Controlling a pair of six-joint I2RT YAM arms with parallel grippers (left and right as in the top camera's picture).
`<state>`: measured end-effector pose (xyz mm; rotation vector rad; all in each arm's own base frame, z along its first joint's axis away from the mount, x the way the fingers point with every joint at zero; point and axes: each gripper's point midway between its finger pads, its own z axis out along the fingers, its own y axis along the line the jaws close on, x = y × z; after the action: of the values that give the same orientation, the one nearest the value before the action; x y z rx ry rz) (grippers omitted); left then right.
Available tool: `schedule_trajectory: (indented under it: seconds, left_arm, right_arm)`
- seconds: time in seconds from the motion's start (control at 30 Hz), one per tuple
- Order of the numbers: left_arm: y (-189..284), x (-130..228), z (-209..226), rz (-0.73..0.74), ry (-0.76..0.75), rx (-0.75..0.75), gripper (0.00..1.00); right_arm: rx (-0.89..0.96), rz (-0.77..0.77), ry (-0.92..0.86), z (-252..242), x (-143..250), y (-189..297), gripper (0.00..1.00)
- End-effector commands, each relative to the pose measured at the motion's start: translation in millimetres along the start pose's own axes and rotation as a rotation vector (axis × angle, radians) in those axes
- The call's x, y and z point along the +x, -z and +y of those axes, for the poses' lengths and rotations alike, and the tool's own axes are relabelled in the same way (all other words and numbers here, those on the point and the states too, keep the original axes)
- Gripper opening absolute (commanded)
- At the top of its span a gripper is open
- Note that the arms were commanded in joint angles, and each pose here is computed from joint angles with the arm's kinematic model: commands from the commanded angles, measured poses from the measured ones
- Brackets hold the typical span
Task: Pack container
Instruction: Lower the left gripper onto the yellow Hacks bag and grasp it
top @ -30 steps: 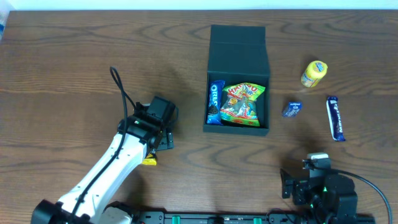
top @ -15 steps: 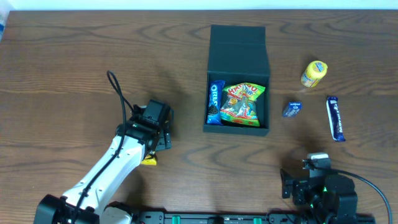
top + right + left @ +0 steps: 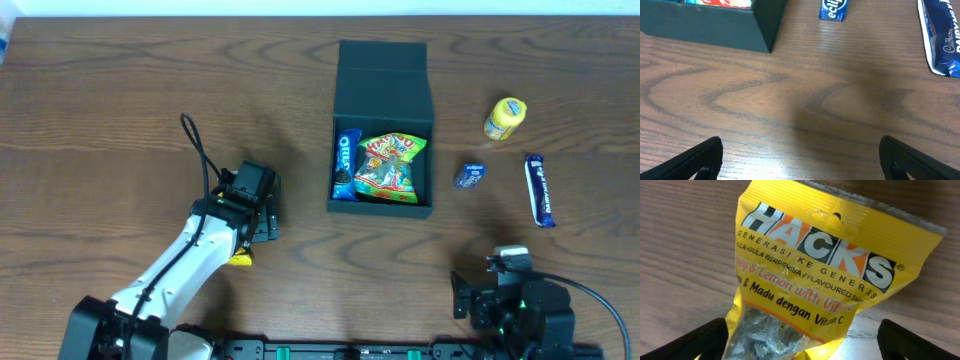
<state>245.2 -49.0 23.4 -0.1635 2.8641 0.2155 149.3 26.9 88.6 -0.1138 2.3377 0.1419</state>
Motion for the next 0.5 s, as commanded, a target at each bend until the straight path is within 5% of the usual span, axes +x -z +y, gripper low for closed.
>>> schedule_trajectory:
  seconds: [0.0,0.27,0.47]
  left_arm:
    - [-5.3,3.7,2.1,0.021,-0.015,-0.012,0.85]
    - [-6.4,5.1,1.3,0.029,-0.017,-0.009,0.84]
    - [-6.4,5.6,1.4,0.031,-0.017,-0.009,0.68]
  right_arm:
    - [0.01,0.003,-0.01,-2.1,2.1,-1.1,0.99]
    - [0.01,0.003,-0.01,-2.1,2.1,-1.1,0.99]
    - [0.01,0.004,-0.01,-2.1,2.2,-1.1,0.99]
